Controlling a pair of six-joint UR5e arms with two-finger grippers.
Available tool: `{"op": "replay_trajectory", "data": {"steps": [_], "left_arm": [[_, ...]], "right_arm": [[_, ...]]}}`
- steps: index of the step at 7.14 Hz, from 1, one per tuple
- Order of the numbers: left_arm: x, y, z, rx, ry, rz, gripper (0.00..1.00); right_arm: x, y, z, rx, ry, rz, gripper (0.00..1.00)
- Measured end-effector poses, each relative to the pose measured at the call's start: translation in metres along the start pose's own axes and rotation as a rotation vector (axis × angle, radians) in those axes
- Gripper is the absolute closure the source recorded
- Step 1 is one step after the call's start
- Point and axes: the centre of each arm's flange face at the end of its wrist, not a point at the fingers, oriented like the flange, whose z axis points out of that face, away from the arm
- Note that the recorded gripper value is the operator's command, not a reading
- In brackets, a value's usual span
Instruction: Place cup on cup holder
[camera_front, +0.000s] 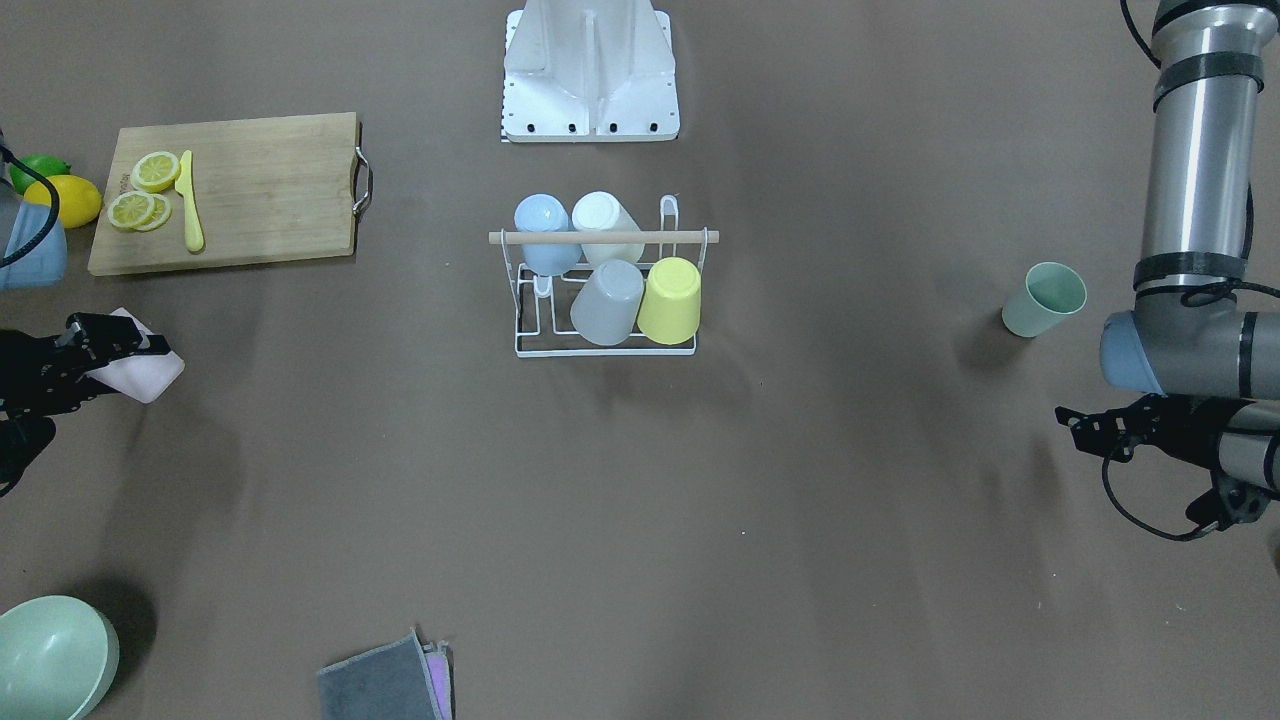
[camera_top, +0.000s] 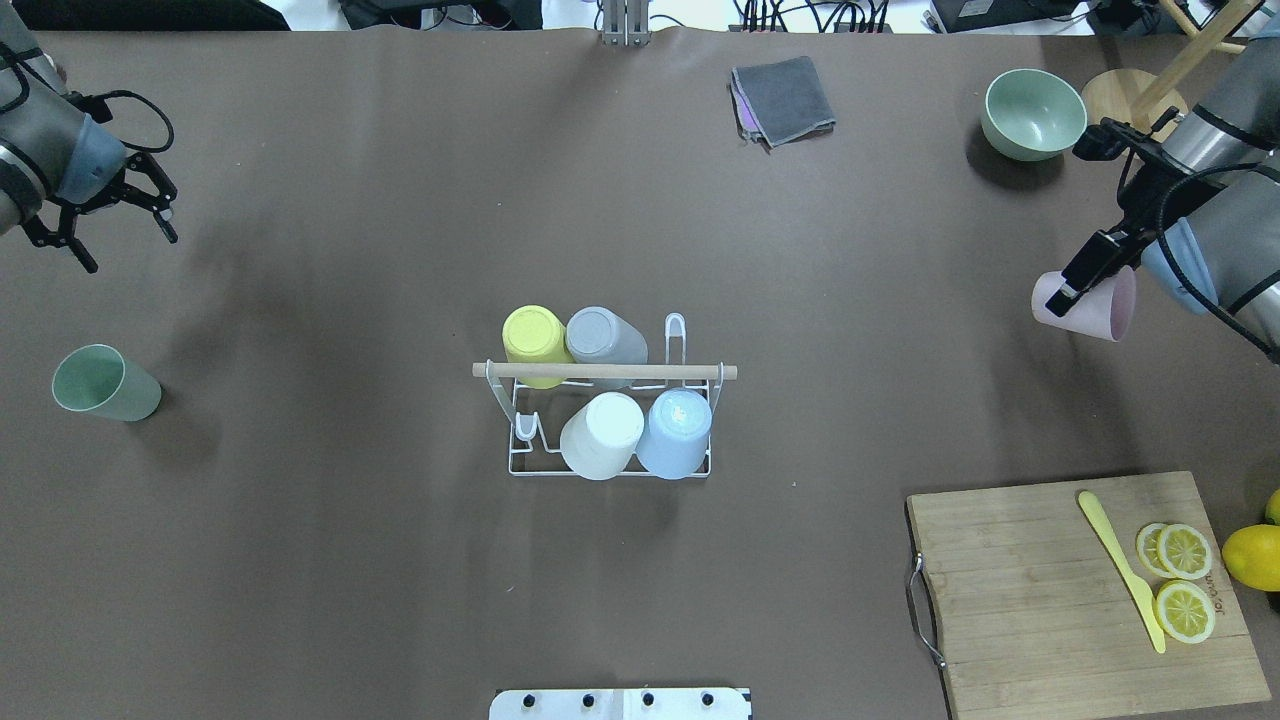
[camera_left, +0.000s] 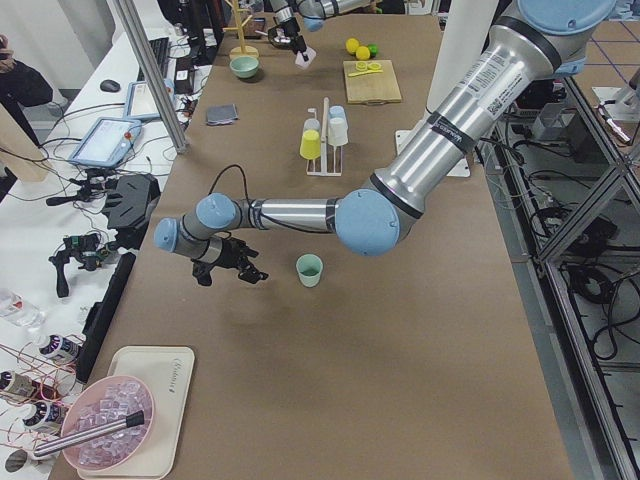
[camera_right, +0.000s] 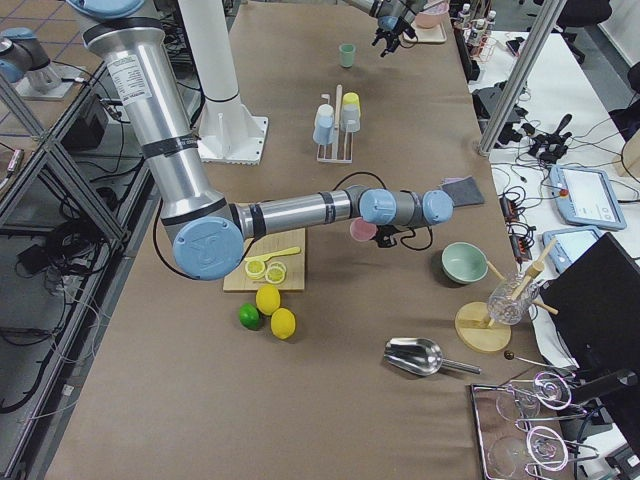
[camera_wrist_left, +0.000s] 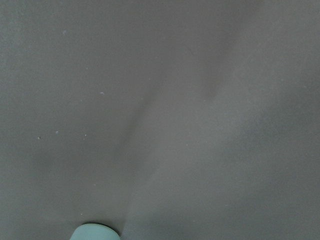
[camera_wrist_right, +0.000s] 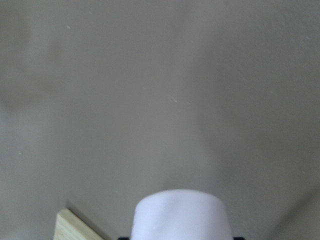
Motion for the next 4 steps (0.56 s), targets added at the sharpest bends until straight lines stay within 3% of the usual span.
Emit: {"op": "replay_trajectory", "data": {"steps": [4], "left_arm": [[-0.023,-0.003,0.019,-0.049,-0.036,-0.058,0.03]], "right_arm": [[-0.028,0.002,-0.037,0.179,-0.31,-0.144,0.66]]}}
